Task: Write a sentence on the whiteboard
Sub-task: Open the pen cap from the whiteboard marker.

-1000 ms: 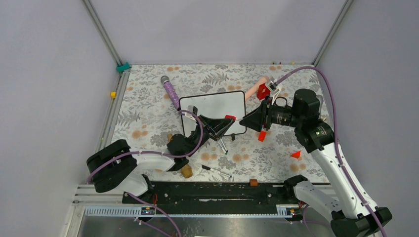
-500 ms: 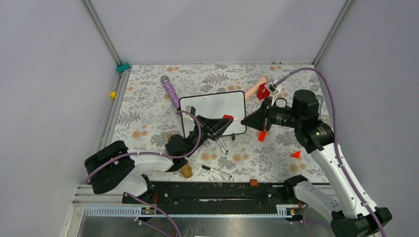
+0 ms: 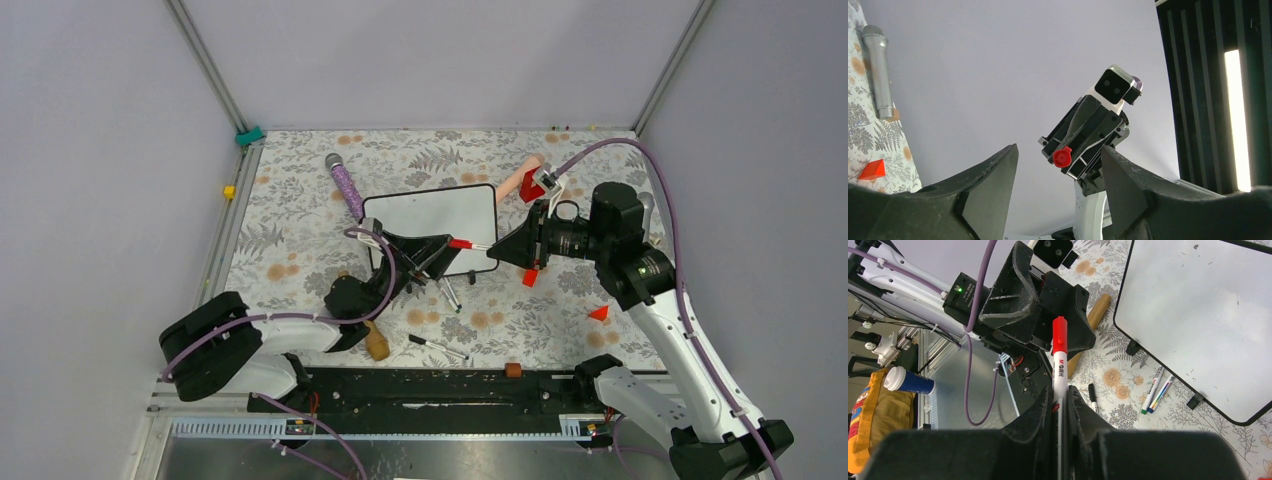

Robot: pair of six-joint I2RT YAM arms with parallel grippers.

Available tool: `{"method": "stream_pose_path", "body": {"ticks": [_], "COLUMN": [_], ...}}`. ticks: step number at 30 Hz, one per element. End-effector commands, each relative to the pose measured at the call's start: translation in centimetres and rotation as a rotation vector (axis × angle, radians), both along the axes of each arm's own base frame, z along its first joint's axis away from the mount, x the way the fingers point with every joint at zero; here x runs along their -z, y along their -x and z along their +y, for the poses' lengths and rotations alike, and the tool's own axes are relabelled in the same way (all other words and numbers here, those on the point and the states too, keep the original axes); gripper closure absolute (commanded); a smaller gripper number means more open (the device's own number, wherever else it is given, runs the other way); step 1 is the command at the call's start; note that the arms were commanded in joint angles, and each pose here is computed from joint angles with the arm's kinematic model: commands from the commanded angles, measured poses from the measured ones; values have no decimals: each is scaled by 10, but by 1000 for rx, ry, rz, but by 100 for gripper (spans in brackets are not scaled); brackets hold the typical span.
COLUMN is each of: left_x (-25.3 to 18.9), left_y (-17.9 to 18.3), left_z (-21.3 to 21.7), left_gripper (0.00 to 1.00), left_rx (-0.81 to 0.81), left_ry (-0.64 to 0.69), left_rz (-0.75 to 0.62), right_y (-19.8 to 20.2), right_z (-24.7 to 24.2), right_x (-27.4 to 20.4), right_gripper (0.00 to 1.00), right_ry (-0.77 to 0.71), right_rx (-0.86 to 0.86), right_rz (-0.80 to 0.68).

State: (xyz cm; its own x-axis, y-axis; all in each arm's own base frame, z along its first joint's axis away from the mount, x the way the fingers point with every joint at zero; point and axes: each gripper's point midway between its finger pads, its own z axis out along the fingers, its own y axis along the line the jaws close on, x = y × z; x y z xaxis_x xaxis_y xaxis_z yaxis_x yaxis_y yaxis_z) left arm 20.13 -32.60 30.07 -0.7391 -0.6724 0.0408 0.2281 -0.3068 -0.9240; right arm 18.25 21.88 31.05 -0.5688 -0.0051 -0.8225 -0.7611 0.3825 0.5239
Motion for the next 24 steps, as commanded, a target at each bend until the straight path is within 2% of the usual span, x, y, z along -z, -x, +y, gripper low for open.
{"method": "stream_pose_path", "body": {"ticks": [1, 12, 15, 18, 19, 24], "left_x": [-27, -32, -31, -28, -27, -12], "left_y": [2, 2, 1, 0, -1, -10], "left_z": [6, -13, -10, -5, -3, 21], "left_gripper": [37, 51, 71, 98, 100, 100], "left_rx": [-11, 51, 35, 11, 3, -60], "left_ry": [66, 81, 78, 71, 70, 58], "left_rz": [-59, -73, -74, -75, -73, -42], "right_y": [7, 1, 0, -2, -4, -9], "right_z": [4, 5, 5, 4, 3, -1], "right_x": [-7, -1, 0, 3, 3, 9], "right_gripper": [100, 100, 100, 100, 100, 100], "right_ry": [-19, -14, -11, 4, 11, 67], "right_rx": [-55, -39, -37, -26, -19, -1], "right_rz": [-16, 11, 16, 13, 10, 7]}}
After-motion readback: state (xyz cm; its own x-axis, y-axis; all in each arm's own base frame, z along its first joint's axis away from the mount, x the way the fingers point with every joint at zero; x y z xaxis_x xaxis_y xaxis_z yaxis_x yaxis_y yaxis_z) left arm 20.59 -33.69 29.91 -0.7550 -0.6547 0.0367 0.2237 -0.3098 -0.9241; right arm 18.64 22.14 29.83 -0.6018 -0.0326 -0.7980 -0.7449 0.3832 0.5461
